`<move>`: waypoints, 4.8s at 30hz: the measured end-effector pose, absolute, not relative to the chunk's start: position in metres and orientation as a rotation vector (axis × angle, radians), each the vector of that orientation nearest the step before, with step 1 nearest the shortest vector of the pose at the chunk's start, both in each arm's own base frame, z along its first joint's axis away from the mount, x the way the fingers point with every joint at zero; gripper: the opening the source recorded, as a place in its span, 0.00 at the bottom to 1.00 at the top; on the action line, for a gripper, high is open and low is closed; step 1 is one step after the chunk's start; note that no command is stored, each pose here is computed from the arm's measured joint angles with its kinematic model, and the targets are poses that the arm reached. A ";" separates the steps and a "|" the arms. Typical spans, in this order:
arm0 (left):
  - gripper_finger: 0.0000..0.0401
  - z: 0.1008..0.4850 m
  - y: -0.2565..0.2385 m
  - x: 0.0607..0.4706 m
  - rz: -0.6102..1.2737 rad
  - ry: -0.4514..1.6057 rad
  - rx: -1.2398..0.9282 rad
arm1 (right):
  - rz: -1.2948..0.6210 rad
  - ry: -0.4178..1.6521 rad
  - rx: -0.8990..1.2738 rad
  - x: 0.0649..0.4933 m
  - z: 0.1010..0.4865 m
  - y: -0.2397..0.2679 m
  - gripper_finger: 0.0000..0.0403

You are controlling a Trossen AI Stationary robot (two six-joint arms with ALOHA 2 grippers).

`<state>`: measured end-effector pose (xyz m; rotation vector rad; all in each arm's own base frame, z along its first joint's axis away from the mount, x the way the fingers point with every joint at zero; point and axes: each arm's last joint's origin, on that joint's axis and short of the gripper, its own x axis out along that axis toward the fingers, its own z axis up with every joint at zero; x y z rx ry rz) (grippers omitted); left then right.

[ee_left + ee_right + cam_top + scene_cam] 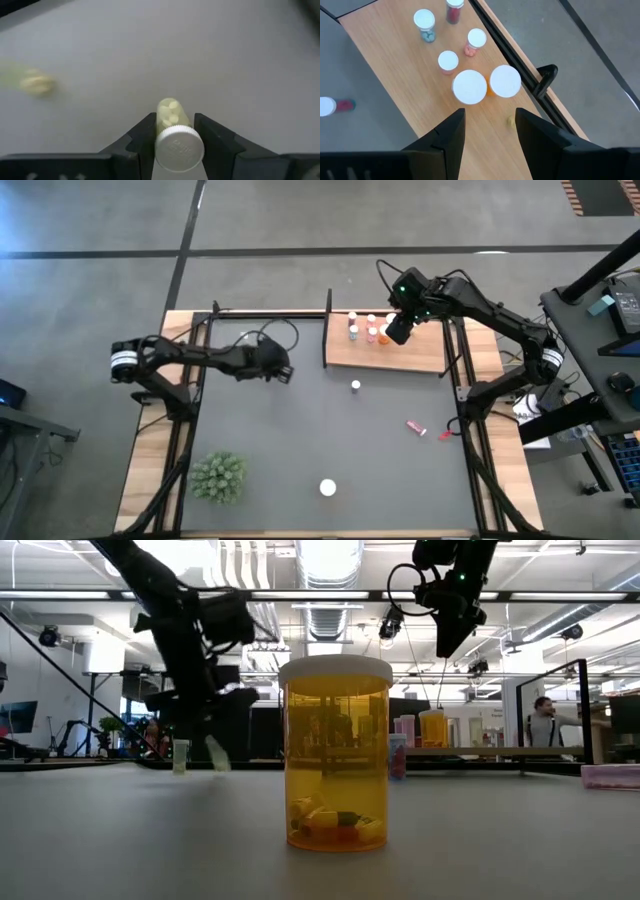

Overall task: Pick and place medicine bottles onto shelf by color
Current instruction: Put the bottom yellow pill bottle on the shelf aligned with the other yellow pill bottle

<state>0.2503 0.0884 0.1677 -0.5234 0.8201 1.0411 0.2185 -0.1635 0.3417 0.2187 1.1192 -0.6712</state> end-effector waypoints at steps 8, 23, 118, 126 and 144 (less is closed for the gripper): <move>0.28 0.195 0.046 0.284 0.806 0.703 -0.506 | -0.686 1.112 0.242 0.218 0.342 -0.163 0.41; 0.28 0.210 -0.017 0.320 0.464 0.544 -0.547 | -0.690 1.105 0.269 0.221 0.341 -0.159 0.41; 0.51 0.201 -0.024 0.264 0.449 0.628 -0.522 | 0.089 0.714 -0.001 0.302 0.230 0.023 0.45; 0.51 0.203 -0.024 0.265 0.445 0.619 -0.520 | 0.087 0.749 -0.002 0.317 0.210 0.023 0.57; 0.51 0.202 -0.023 0.264 0.456 0.620 -0.507 | 0.073 0.865 -0.063 0.340 0.175 0.011 0.61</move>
